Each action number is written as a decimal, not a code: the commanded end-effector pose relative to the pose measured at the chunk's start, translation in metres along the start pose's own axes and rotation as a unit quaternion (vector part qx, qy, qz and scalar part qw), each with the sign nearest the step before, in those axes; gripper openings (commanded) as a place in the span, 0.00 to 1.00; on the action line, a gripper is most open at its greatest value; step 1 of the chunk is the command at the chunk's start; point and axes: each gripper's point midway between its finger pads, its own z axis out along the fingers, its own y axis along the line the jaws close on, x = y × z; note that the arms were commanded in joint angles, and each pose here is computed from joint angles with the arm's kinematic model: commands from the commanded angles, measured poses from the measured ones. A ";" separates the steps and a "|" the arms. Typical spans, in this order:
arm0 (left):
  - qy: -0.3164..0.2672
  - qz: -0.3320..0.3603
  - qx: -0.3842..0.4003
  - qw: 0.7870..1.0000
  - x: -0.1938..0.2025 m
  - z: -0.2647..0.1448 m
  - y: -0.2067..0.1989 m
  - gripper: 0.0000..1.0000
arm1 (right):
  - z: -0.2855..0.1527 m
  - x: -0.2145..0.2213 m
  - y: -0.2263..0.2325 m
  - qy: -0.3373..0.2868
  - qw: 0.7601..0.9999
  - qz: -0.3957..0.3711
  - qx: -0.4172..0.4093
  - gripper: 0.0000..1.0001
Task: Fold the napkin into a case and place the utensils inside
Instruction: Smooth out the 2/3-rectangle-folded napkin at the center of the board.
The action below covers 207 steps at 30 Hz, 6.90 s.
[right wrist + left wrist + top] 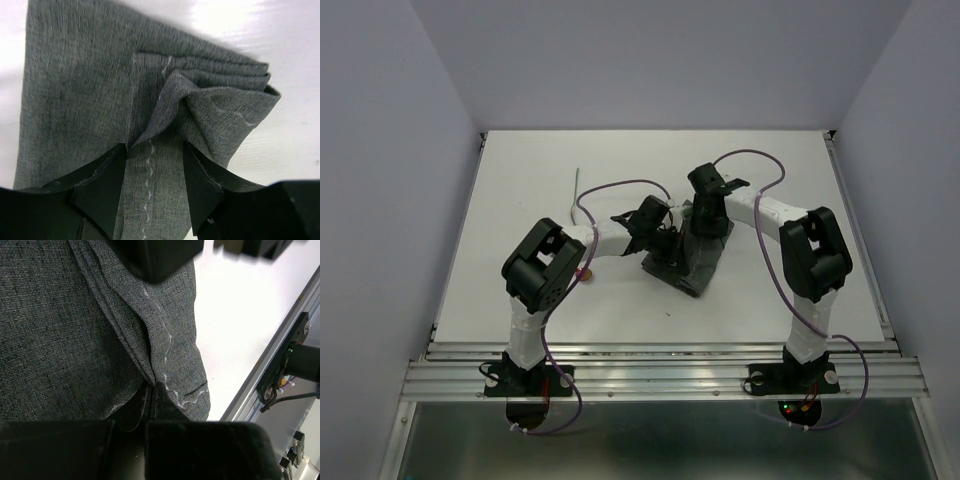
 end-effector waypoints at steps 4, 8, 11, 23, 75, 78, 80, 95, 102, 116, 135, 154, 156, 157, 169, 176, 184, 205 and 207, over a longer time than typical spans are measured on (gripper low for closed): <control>-0.019 0.006 0.021 1.000 -0.008 -0.006 -0.008 0.00 | -0.007 0.015 0.018 0.011 0.999 0.008 -0.031 0.54; -0.019 0.005 0.022 1.000 -0.008 -0.006 -0.009 0.00 | -0.001 0.021 0.016 0.019 0.999 0.013 -0.025 0.52; -0.020 0.006 0.023 1.000 -0.008 -0.006 -0.009 0.00 | 0.000 0.023 0.016 0.017 1.000 0.015 -0.016 0.45; -0.029 0.009 0.027 0.999 -0.010 -0.014 -0.014 0.00 | -0.001 0.022 0.006 0.005 1.000 0.021 0.005 0.01; -0.051 -0.111 -0.050 0.991 0.002 -0.019 0.070 0.00 | -0.012 0.014 -0.044 -0.035 0.995 0.055 0.080 0.01; -0.053 -0.110 -0.048 0.991 0.000 -0.020 0.068 0.00 | -0.011 0.013 -0.045 -0.036 0.994 0.057 0.087 0.01; -0.054 -0.110 -0.048 0.991 0.001 -0.021 0.067 0.00 | -0.010 0.012 -0.044 -0.035 0.994 0.054 0.085 0.01; -0.092 -0.086 -0.025 0.992 -0.032 -0.045 0.035 0.00 | 0.011 0.030 -0.029 0.002 0.999 -0.005 0.039 0.01; -0.114 -0.053 0.004 0.992 -0.047 -0.067 -0.013 0.00 | 0.021 0.039 -0.028 0.021 0.999 -0.011 0.042 0.01; -0.080 -0.038 0.120 0.989 -0.035 -0.016 -0.078 0.00 | 0.017 0.031 -0.018 0.020 0.999 -0.013 0.022 0.01; -0.022 -0.096 0.027 0.995 0.024 0.027 0.000 0.00 | -0.033 -0.001 -0.002 -0.021 0.999 -0.004 -0.044 0.40; -0.025 -0.091 0.036 0.995 0.023 0.022 -0.005 0.00 | -0.016 -0.048 -0.094 -0.055 0.982 0.167 -0.068 0.03; -0.024 -0.091 0.036 0.995 0.023 0.021 -0.005 0.00 | -0.008 -0.046 -0.094 -0.047 0.983 0.168 -0.062 0.02; -0.024 -0.090 0.035 0.995 0.023 0.021 -0.004 0.00 | -0.006 -0.049 -0.092 -0.049 0.982 0.169 -0.064 0.01; -0.018 -0.088 0.037 0.995 0.024 0.023 -0.005 0.00 | 0.004 -0.052 -0.072 -0.032 0.978 0.174 -0.108 0.01; -0.015 -0.082 0.042 0.996 0.021 0.024 -0.007 0.00 | 0.007 -0.051 -0.064 -0.020 0.977 0.172 -0.128 0.01; -0.007 -0.079 0.046 0.996 0.023 0.026 -0.007 0.00 | -0.002 -0.063 -0.053 -0.030 0.972 0.173 -0.158 0.01; 0.001 -0.067 0.053 0.996 0.022 0.027 -0.009 0.00 | 0.013 -0.057 -0.006 -0.011 0.974 0.141 -0.175 0.01; 0.002 -0.062 0.051 0.997 0.021 0.027 -0.009 0.00 | 0.015 -0.057 -0.003 -0.011 0.975 0.140 -0.172 0.01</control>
